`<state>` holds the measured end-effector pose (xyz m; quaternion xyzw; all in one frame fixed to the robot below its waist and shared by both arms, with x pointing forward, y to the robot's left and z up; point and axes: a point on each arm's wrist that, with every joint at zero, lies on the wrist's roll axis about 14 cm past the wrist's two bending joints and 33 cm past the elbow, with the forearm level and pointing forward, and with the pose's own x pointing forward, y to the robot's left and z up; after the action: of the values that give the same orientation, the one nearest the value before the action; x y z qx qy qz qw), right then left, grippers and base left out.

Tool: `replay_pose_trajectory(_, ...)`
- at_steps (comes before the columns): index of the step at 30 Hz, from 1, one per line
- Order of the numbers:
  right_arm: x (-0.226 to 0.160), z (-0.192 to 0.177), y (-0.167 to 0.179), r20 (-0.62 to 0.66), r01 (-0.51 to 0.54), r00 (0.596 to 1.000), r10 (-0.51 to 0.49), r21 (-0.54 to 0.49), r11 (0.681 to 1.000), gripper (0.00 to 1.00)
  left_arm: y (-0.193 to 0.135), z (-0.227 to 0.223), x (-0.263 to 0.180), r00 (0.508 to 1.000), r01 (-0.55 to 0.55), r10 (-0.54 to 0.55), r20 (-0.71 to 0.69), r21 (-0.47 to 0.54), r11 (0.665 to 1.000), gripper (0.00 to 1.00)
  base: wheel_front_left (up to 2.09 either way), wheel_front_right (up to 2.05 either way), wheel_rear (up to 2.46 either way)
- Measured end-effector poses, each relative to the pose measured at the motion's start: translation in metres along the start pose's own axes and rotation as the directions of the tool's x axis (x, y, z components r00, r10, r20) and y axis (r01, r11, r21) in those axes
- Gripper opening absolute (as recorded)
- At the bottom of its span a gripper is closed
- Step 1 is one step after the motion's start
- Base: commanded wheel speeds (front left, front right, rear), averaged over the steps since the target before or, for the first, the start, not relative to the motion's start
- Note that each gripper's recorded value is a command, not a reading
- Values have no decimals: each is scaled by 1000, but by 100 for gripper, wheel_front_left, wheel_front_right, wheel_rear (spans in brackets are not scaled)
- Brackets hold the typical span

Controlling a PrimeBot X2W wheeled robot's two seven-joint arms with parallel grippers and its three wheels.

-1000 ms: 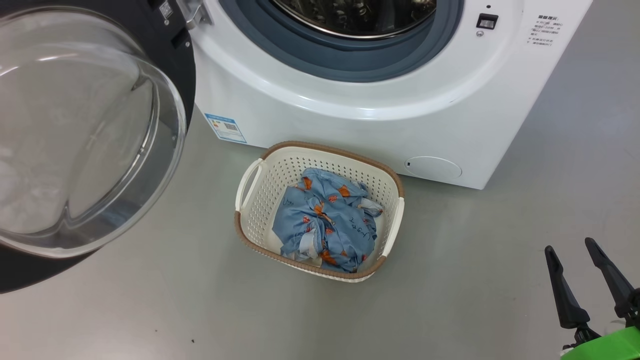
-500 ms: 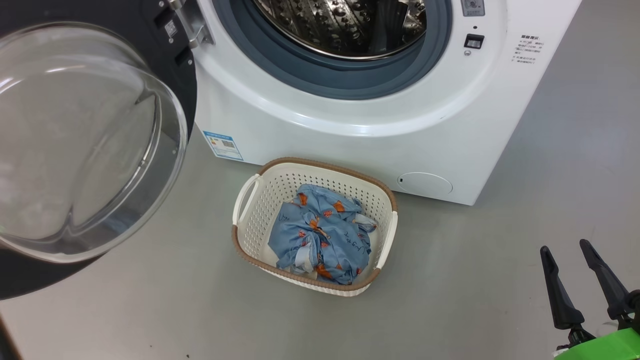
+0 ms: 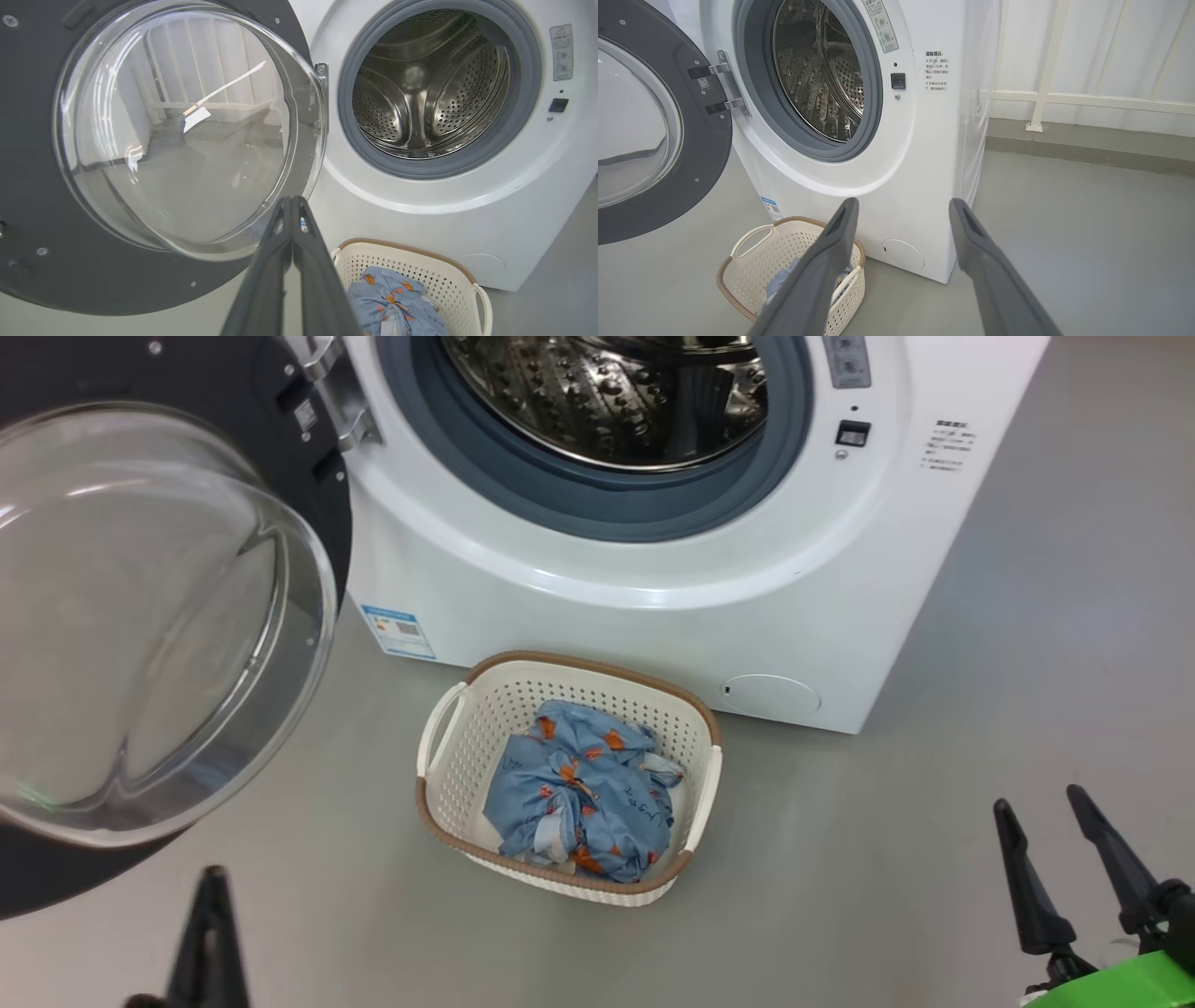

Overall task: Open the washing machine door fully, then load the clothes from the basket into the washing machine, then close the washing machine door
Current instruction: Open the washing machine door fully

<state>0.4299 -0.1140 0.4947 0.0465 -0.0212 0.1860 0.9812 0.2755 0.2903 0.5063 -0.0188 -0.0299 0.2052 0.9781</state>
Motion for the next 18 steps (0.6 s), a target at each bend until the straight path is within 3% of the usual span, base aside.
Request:
replay_pose_trajectory(11, -26, 11, -6, 23, 58, 998, -58, 4, 998, 100, -75, -18, 9, 974, 221, -224, -40, -68, 973, 0, 0, 0, 0)
replay_pose_trajectory(12, -29, 13, -8, 27, 65, 998, -65, 4, 998, 100, -78, -20, 9, 971, 232, -235, -44, -71, 970, 36, 0, 0, 0)
replay_pose_trajectory(15, -38, 19, -13, 42, 89, 995, -89, 1, 996, 100, -90, -24, 10, 961, 265, -270, -54, -82, 961, 95, 0, 0, 0)
replay_pose_trajectory(16, -41, 21, -14, 47, 98, 994, -98, 0, 995, 100, -94, -25, 10, 958, 276, -281, -55, -87, 957, 100, 0, 0, 0)
replay_pose_trajectory(18, -47, 25, -17, 56, 112, 992, -112, -3, 994, 100, -101, -25, 11, 951, 298, -304, -54, -92, 950, 100, 0, 0, 0)
